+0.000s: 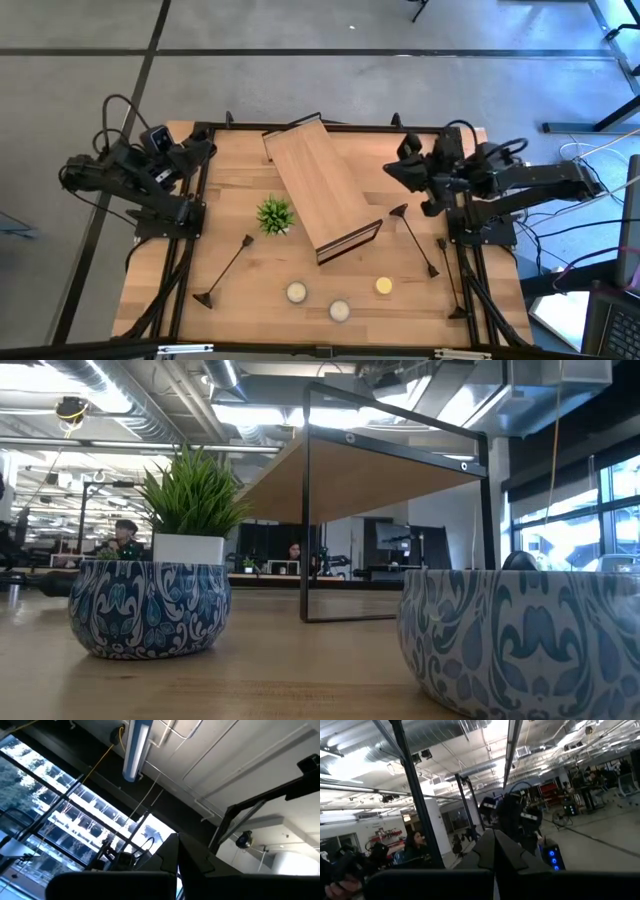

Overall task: Pick & Place candle stick holders
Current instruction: Adjust the shelf on the table

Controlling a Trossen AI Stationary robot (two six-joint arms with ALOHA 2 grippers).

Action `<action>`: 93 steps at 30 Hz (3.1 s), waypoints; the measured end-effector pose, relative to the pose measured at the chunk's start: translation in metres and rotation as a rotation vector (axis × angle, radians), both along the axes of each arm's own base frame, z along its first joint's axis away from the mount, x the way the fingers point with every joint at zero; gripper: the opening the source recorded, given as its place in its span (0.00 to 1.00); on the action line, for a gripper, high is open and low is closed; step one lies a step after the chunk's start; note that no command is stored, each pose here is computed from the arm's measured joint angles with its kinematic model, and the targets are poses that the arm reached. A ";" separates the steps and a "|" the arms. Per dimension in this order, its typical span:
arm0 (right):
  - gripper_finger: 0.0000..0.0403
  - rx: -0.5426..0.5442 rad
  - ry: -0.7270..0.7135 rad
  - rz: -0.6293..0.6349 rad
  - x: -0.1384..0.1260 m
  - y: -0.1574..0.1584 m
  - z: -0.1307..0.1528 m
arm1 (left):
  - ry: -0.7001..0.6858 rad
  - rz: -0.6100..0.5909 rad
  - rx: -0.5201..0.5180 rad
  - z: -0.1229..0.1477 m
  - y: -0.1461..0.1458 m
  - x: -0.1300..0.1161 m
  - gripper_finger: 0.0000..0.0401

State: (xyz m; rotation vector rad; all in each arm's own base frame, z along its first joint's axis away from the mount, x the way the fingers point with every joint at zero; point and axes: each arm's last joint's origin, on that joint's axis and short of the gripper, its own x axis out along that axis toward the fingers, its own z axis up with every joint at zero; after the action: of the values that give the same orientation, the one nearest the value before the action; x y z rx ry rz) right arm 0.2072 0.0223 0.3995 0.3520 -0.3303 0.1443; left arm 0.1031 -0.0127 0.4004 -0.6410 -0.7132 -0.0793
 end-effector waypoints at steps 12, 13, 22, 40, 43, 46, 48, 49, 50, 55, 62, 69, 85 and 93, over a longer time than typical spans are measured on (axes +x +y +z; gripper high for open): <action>0.00 0.036 0.081 0.014 0.006 0.001 -0.008 | 0.004 -0.089 -0.022 -0.002 -0.002 0.004 0.00; 0.00 0.037 0.082 0.014 0.006 0.001 -0.008 | 0.006 -0.100 -0.020 -0.002 -0.003 0.005 0.00; 0.00 0.038 0.082 0.014 0.006 0.001 -0.008 | 0.042 -0.169 0.017 -0.006 -0.008 0.017 0.01; 0.00 0.189 0.357 -0.058 0.009 -0.002 -0.034 | 0.484 0.036 0.052 -0.043 -0.004 0.032 0.23; 0.03 0.299 0.528 -0.121 0.008 -0.003 -0.052 | 0.656 0.100 -0.073 -0.061 0.002 0.035 0.23; 0.06 0.413 0.684 -0.184 0.003 -0.005 -0.068 | 0.771 0.158 -0.188 -0.076 0.009 0.036 0.23; 0.08 0.471 0.766 -0.220 0.000 -0.006 -0.076 | 0.831 0.203 -0.258 -0.084 0.015 0.037 0.23; 0.08 0.493 0.802 -0.237 -0.002 -0.006 -0.080 | 0.857 0.226 -0.279 -0.088 0.017 0.038 0.23; 0.09 0.511 0.837 -0.255 -0.004 -0.006 -0.083 | 0.881 0.246 -0.294 -0.091 0.020 0.039 0.22; 0.09 0.569 1.006 -0.344 -0.010 -0.007 -0.100 | 1.031 0.292 -0.358 -0.108 0.034 0.049 0.11; 0.09 0.634 1.137 -0.403 -0.003 -0.013 -0.117 | 1.213 0.229 -0.531 -0.139 0.058 0.076 0.00; 0.08 0.651 1.280 -0.375 0.013 -0.021 -0.138 | 1.255 0.288 -0.673 -0.157 0.079 0.088 0.00; 0.01 0.586 1.373 -0.337 0.040 -0.025 -0.165 | 1.331 0.389 -0.777 -0.185 0.127 0.091 0.00; 0.00 0.602 1.371 -0.293 0.041 -0.024 -0.164 | 1.246 0.301 -0.792 -0.201 0.156 0.115 0.00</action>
State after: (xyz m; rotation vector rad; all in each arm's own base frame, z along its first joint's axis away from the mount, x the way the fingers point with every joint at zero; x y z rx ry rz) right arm 0.2486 -0.0014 0.2354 0.8966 0.9579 -0.4995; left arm 0.2185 0.1428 0.1993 -1.1388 0.4294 0.8595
